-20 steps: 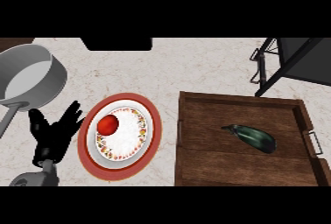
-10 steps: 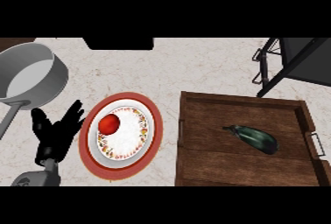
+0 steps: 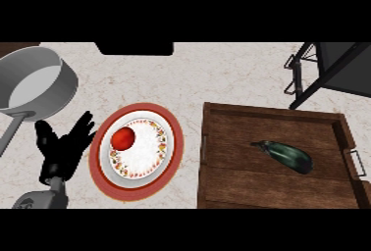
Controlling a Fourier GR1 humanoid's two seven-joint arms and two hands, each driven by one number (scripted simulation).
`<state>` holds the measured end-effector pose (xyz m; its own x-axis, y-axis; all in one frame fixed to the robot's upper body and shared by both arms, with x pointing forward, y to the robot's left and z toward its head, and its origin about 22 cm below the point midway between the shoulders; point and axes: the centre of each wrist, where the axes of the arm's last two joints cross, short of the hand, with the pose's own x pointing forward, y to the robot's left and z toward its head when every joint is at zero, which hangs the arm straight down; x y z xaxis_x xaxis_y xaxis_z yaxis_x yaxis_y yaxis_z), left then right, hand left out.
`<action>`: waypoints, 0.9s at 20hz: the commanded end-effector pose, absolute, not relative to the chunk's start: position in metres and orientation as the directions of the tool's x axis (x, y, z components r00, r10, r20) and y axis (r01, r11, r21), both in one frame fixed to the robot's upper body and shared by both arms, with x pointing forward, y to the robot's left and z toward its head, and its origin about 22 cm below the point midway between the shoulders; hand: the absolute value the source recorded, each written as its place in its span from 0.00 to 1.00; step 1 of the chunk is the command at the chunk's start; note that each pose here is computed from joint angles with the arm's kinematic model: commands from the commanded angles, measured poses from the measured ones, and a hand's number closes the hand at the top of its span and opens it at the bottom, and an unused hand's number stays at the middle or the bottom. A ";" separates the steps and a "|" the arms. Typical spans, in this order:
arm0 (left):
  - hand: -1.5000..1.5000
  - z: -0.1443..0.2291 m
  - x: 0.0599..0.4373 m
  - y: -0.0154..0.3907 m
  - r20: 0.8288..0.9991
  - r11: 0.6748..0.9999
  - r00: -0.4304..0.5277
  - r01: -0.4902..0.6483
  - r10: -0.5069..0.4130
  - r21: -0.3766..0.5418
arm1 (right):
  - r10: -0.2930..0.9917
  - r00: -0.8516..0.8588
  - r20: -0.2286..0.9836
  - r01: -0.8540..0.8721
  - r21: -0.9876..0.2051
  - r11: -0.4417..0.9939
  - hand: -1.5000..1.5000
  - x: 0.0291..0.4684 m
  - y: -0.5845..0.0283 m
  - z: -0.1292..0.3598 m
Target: Pick the bell pepper from the tray and place it in the tiered shelf
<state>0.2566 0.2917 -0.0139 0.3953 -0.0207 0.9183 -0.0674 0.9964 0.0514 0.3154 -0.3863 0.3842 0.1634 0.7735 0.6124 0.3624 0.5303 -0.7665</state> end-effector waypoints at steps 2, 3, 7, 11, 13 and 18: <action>0.50 -0.019 0.256 0.286 0.897 0.996 0.443 -0.072 -0.012 0.049 | 0.818 0.174 0.549 0.318 -0.817 0.481 1.00 0.335 -0.405 0.380; 0.50 -0.031 0.246 0.283 0.896 0.997 0.443 -0.056 -0.028 0.059 | 0.816 0.177 0.550 0.327 -0.815 0.478 1.00 0.349 -0.388 0.375; 0.50 -0.022 0.249 0.302 0.905 0.996 0.425 -0.068 -0.015 0.049 | 0.821 0.172 0.545 0.325 -0.818 0.475 1.00 0.352 -0.429 0.352; 0.50 -0.027 0.250 0.293 0.905 0.997 0.426 -0.060 -0.013 0.042 | 0.818 0.172 0.549 0.348 -0.811 0.471 1.00 0.377 -0.421 0.341; 0.50 -0.030 0.256 0.286 0.899 0.997 0.438 -0.053 -0.026 0.055 | 0.827 0.184 0.532 0.360 -0.819 0.447 1.00 0.389 -0.413 0.342; 0.50 -0.033 0.247 0.282 0.900 0.997 0.436 -0.065 -0.017 0.050 | 0.839 0.150 0.523 0.372 -0.816 0.442 1.00 0.392 -0.429 0.317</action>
<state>0.2559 0.2850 -0.0154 0.3808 -0.0234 0.9244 -0.0575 0.9971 0.0489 0.3852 -0.4248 0.3331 0.1649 0.8214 0.5459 0.3607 0.4650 -0.8085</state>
